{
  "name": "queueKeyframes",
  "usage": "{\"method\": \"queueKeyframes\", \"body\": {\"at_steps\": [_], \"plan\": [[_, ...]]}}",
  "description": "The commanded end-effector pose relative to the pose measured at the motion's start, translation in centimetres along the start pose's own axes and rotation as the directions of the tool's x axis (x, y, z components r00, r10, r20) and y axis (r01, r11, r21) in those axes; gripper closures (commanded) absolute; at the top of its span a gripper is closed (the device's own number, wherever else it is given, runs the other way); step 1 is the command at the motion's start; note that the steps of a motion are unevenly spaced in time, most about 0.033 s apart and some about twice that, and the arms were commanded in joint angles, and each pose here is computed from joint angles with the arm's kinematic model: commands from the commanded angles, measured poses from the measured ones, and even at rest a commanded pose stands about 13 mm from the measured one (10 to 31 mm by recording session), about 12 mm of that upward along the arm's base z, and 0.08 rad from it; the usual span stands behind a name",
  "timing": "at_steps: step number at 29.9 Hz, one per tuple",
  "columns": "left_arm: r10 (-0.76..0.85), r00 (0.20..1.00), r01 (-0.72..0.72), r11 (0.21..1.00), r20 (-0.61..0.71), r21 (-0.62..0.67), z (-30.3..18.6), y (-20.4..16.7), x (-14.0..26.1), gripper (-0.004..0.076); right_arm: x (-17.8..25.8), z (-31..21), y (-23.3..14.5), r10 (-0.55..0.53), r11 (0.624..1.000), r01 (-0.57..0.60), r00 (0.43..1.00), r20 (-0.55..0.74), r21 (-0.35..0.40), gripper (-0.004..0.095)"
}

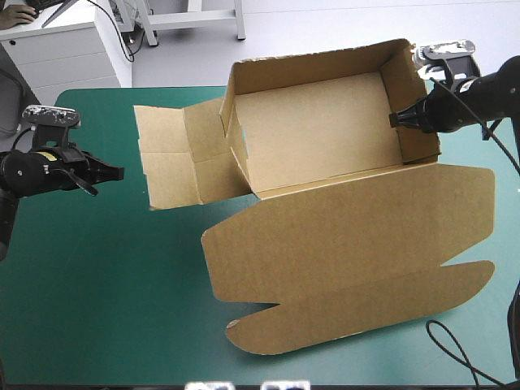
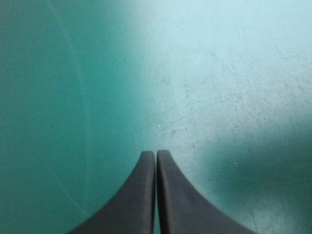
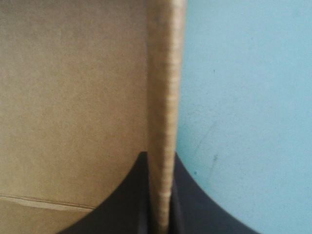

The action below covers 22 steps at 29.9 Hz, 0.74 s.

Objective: Fold the box

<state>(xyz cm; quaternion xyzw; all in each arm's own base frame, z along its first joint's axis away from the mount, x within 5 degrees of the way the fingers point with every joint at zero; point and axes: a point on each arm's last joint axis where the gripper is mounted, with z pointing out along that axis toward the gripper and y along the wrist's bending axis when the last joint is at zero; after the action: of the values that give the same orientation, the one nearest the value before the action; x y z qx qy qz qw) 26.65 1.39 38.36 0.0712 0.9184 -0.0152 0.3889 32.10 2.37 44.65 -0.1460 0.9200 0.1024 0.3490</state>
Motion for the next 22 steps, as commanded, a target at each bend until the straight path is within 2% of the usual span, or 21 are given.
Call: {"method": "queueKeyframes", "body": {"at_steps": [1,5,11,17,22], "plan": [[-0.053,0.994,0.046,0.997,0.100,0.067,0.1,-0.4,-1.5,0.0731,-0.2,-3.2,0.9,-0.004,1.000,0.006,0.995,0.097,-0.027,0.0927],[-0.077,0.991,0.050,0.972,0.107,0.231,2.1,-1.5,-2.0,0.0731,-0.2,-3.1,1.1,-0.001,0.999,0.006,0.995,0.099,-0.050,0.0927],[-0.073,0.990,-0.008,0.830,0.123,0.558,4.3,-3.8,-2.5,0.0731,-0.5,-3.2,1.9,0.006,0.990,0.012,0.991,0.133,-0.137,0.0927],[-0.107,0.988,-0.008,0.696,0.114,0.718,4.7,-5.0,-2.6,0.0731,-0.4,-3.2,1.9,0.005,0.992,0.012,0.991,0.130,-0.129,0.0927],[-0.158,0.974,-0.050,0.544,0.160,0.837,3.2,-6.0,-3.2,0.0731,-0.4,-3.2,1.7,0.003,0.994,0.010,0.992,0.124,-0.108,0.0926]]}}
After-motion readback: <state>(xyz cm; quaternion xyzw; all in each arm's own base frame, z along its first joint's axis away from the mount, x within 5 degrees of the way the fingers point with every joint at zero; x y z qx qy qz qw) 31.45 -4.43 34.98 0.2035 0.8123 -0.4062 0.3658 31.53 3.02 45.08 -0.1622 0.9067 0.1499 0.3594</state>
